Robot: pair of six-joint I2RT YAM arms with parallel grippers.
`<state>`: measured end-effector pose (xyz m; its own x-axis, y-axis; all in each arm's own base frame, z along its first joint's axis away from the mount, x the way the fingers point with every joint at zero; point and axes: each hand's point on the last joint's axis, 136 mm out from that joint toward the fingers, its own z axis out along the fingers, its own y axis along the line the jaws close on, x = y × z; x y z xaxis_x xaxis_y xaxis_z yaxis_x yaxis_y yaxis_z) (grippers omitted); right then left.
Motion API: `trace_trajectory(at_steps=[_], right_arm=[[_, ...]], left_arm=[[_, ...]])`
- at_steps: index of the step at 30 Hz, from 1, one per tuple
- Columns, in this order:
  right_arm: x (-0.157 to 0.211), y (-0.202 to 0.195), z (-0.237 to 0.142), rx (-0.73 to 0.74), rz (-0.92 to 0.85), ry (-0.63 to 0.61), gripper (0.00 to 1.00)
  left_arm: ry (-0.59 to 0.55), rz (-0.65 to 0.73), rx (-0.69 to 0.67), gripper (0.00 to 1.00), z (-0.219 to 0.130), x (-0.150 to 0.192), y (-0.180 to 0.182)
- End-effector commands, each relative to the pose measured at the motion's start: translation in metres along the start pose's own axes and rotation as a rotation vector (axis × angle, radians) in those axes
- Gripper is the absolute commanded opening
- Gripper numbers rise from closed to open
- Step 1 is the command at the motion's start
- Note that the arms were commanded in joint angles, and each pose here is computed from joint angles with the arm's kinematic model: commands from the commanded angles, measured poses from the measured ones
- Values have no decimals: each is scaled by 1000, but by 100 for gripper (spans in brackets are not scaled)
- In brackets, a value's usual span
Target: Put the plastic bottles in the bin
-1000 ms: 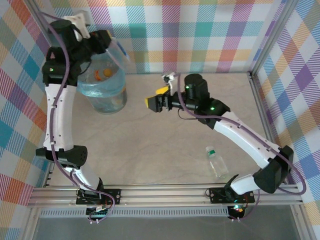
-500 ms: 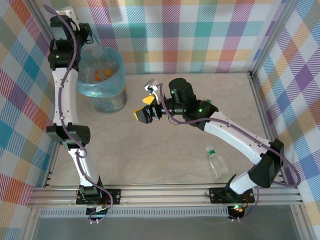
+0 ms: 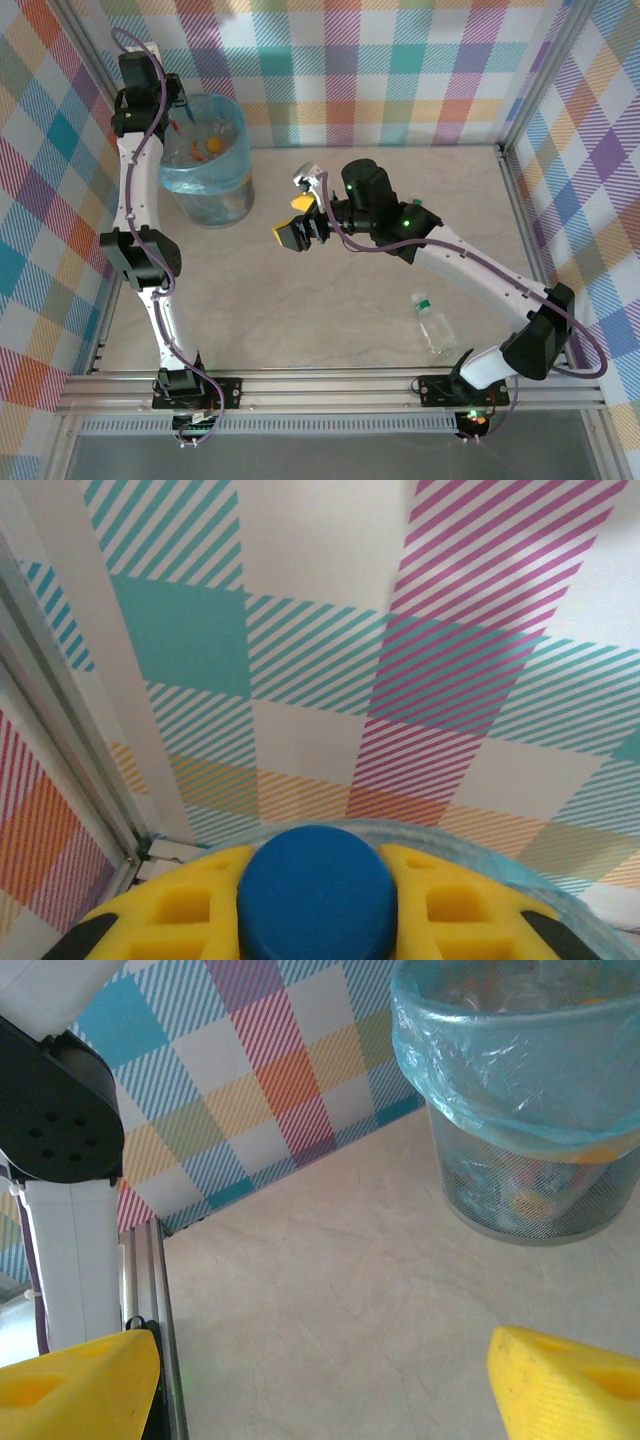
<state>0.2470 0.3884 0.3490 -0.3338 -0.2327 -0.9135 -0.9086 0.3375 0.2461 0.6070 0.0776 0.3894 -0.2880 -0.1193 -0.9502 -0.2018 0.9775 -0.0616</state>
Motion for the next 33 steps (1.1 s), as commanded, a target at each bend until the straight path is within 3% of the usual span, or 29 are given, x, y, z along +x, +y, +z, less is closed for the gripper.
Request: trace_trajectory(at_steps=[1,12,24,33], right_arm=[[5,7,-2,-6,-44,22,85],[19,17,17,-40,-77,98,85],[28,25,32,-59,-110,161,84],[28,24,38,-55,-129,179,84]], left_arm=[[117,31,-78,0,11,43,27],[191,76,-72,0,31,84,28],[96,28,20,0,19,41,8],[-23,6,188,0,-23,-9,-52]])
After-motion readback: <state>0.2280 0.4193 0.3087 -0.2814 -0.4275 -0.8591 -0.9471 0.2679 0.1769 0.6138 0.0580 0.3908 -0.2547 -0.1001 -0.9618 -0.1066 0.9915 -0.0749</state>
